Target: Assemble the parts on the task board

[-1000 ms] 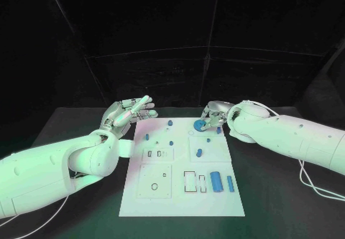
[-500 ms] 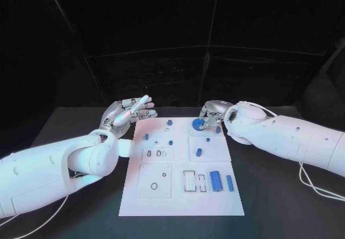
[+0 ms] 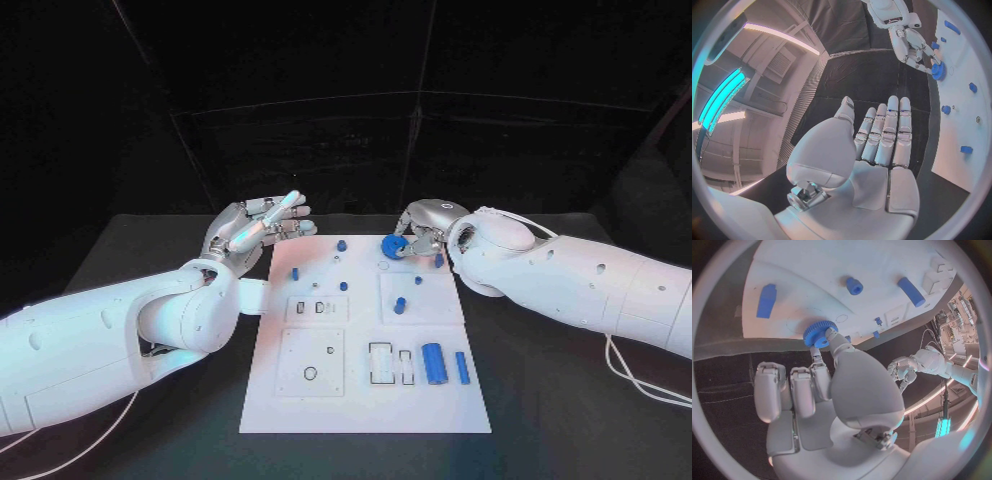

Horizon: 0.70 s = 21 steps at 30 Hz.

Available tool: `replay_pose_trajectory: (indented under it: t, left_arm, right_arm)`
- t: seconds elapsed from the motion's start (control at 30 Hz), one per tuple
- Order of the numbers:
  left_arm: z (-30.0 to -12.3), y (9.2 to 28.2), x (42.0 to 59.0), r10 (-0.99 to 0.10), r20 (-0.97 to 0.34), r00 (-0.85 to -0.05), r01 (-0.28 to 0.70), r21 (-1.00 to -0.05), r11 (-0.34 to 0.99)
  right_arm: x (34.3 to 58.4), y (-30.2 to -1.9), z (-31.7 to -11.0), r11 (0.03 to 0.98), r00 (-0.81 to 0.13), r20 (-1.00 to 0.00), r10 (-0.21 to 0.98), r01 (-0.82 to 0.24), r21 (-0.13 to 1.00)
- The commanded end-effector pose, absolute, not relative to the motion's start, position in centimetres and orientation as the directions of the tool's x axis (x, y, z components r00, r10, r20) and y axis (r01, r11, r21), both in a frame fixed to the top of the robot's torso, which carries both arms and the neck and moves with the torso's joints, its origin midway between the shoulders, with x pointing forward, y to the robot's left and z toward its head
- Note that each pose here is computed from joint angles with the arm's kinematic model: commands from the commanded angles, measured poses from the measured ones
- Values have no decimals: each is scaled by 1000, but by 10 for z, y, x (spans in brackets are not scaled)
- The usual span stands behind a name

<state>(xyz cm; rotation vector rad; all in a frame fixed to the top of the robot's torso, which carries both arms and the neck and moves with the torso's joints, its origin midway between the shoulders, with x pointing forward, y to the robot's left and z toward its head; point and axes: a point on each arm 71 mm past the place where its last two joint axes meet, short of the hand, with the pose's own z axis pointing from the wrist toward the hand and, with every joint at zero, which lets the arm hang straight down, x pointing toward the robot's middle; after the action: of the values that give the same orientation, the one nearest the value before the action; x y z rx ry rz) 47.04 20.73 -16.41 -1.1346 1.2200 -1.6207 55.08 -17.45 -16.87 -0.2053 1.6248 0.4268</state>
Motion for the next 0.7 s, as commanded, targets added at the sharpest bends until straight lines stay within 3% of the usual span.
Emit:
replay_pose_trajectory:
  t: [0.03, 0.7]
  left_arm:
    - [-163, 206, 470, -935, 193, -299, 80, -971, -226]
    - [-163, 206, 470, -934, 194, -300, 77, -971, -226]
  right_arm:
    - [547, -170, -161, 904, -38, -988, 150, -398, 153]
    - [532, -107, -157, 852, -64, -983, 174, -491, 182]
